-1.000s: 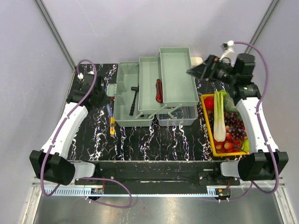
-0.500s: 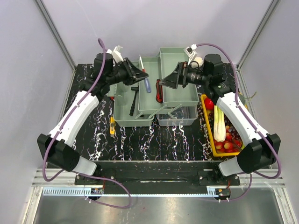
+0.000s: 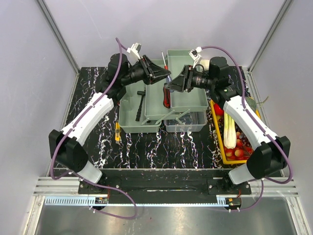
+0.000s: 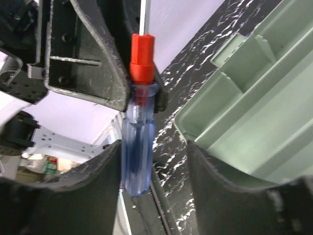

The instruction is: Pack the tool kit

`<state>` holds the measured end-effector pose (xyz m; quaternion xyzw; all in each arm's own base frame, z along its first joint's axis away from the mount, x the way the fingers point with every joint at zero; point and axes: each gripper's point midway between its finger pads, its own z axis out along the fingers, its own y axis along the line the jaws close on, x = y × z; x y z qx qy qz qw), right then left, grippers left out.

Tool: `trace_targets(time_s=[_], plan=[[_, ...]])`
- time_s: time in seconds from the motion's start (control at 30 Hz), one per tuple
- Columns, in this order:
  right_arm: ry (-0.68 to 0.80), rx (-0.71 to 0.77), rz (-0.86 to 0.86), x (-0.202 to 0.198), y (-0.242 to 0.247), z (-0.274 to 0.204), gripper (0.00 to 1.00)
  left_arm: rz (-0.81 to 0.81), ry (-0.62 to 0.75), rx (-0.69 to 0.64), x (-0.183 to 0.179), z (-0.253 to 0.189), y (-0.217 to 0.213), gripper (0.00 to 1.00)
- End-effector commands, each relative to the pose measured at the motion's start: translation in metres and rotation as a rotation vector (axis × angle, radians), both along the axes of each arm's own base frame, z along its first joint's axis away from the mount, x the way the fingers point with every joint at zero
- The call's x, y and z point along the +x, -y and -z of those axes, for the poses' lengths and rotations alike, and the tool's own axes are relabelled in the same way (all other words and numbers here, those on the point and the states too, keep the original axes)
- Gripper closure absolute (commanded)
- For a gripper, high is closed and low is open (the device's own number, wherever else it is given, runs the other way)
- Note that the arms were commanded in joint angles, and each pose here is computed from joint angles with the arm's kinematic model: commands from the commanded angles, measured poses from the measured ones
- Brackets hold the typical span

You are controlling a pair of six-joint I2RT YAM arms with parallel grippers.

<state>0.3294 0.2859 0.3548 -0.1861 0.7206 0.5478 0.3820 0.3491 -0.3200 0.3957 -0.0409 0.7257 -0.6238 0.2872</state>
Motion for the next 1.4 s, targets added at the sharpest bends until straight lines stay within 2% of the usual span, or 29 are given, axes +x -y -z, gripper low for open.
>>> trace_targets(time_s=[0.0,0.07,0.1,0.2,0.27,0.33,0.47,0.63,0.9,0.97,1.0,1.1,1.2,1.33,1.37], plan=[[0.056,0.037,-0.048,-0.004,-0.006,-0.02,0.49,0.058,0.091,-0.098,-0.008,-0.04,0.006,1.0],[0.057,0.037,-0.045,-0.003,-0.006,-0.021,0.71,0.058,0.091,-0.094,-0.006,-0.038,0.007,1.0],[0.057,0.038,-0.045,-0.003,-0.007,-0.021,0.79,0.063,0.088,-0.09,-0.005,-0.035,0.008,0.96],[0.053,0.036,-0.013,0.001,-0.005,-0.022,0.99,0.052,0.095,-0.05,-0.003,-0.03,0.007,0.65],[0.05,0.022,0.046,0.009,-0.001,-0.021,1.0,0.006,0.093,0.02,0.003,-0.021,0.002,0.55],[0.04,-0.007,0.126,0.02,0.005,-0.016,1.0,-0.089,0.082,0.142,0.014,-0.007,-0.011,0.45],[-0.006,-0.119,0.337,0.046,0.028,0.007,1.0,-0.324,0.014,0.395,0.035,0.03,-0.063,0.33],[-0.063,-0.343,0.606,0.072,0.074,0.05,1.0,-0.507,-0.025,0.503,0.047,0.054,-0.134,0.25],[-0.131,-0.6,0.717,0.079,0.111,0.101,1.0,-0.658,-0.083,0.654,0.045,0.081,-0.205,0.12],[-0.145,-0.639,0.739,0.082,0.116,0.108,0.98,-0.692,-0.102,0.687,0.044,0.087,-0.218,0.08],[-0.148,-0.659,0.736,0.083,0.117,0.111,0.95,-0.707,-0.111,0.704,0.043,0.089,-0.223,0.05],[-0.168,-0.713,0.772,0.087,0.126,0.115,0.86,-0.761,-0.135,0.757,0.045,0.096,-0.24,0.02],[-0.193,-0.76,0.796,0.09,0.132,0.12,0.74,-0.787,-0.159,0.785,0.045,0.103,-0.252,0.02],[-0.175,-0.753,0.818,0.091,0.135,0.11,0.52,-0.803,-0.179,0.796,0.048,0.108,-0.262,0.01],[-0.171,-0.751,0.821,0.091,0.136,0.108,0.49,-0.806,-0.186,0.8,0.049,0.111,-0.264,0.01]])
